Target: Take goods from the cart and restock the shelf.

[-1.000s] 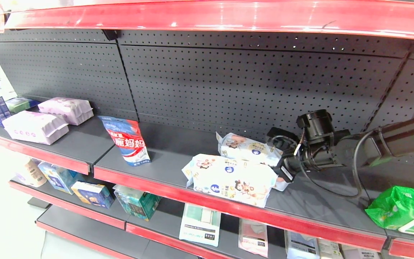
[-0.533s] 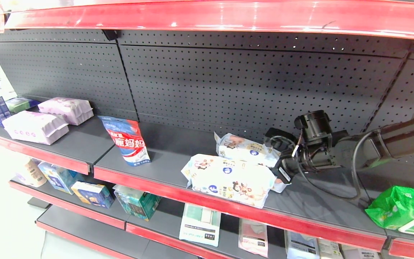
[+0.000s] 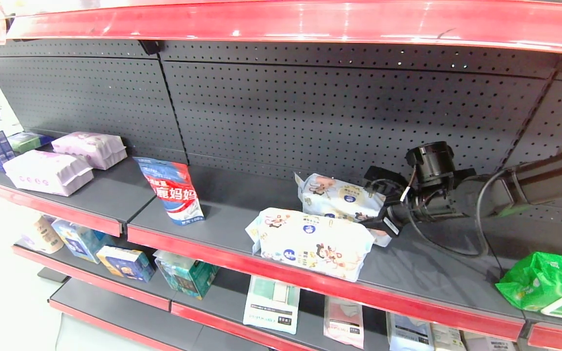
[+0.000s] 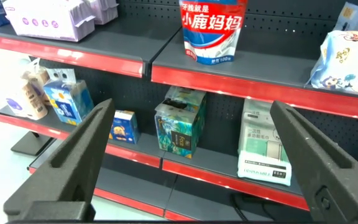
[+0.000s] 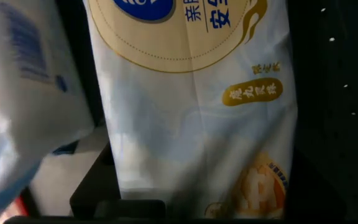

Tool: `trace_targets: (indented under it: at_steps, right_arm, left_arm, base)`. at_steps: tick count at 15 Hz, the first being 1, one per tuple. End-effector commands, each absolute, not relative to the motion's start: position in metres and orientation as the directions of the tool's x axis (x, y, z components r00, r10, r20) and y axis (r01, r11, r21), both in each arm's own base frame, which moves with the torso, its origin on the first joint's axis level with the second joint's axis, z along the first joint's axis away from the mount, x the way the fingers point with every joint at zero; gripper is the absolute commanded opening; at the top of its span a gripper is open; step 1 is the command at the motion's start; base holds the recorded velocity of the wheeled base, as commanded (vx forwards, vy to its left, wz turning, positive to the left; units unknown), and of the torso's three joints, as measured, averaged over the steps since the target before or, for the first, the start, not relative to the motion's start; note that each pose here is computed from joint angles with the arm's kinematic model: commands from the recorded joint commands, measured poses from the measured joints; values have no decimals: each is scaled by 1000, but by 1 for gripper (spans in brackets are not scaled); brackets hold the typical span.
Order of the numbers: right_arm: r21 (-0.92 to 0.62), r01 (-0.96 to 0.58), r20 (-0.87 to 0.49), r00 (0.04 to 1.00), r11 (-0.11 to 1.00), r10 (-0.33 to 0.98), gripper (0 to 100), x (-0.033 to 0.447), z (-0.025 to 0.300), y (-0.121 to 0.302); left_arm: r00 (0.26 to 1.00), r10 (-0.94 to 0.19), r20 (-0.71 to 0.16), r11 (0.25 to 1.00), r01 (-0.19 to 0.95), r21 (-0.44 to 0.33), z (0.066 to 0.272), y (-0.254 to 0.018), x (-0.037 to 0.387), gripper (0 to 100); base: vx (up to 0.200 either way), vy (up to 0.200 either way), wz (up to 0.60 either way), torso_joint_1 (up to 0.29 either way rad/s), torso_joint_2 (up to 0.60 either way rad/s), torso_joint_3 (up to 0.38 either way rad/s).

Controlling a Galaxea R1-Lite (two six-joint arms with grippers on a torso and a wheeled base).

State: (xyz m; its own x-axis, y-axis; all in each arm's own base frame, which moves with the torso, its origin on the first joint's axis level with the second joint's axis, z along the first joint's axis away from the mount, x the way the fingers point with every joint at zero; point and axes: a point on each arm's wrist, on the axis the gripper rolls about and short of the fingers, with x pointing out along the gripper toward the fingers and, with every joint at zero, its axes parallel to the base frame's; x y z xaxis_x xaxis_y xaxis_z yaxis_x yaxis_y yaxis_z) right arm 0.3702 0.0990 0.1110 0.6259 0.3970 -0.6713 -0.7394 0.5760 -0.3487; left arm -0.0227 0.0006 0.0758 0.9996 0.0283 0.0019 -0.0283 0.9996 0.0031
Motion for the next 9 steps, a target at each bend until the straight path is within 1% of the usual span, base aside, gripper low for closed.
trace_targets:
  at_steps: [1,3,9]
  right_arm:
    - [-358,-735,-666,633,576,394,0,379,108,98]
    - [-376,-733,-649,645,567,403,0,394,107,104]
    - [-363,-769,-629,619,527,470,0,401,106,104]
  left_arm:
    - [1000,29,2,1000,-29,3,76,1,-23,100]
    - [1000,29,2,1000,-29,3,76,1,-23,100]
    - [1000,29,2,1000,-29,3,76,1,-23,100]
  base:
    - [0,0,0,0,0,0]
    - [0,0,0,0,0,0]
    - [0,0,0,0,0,0]
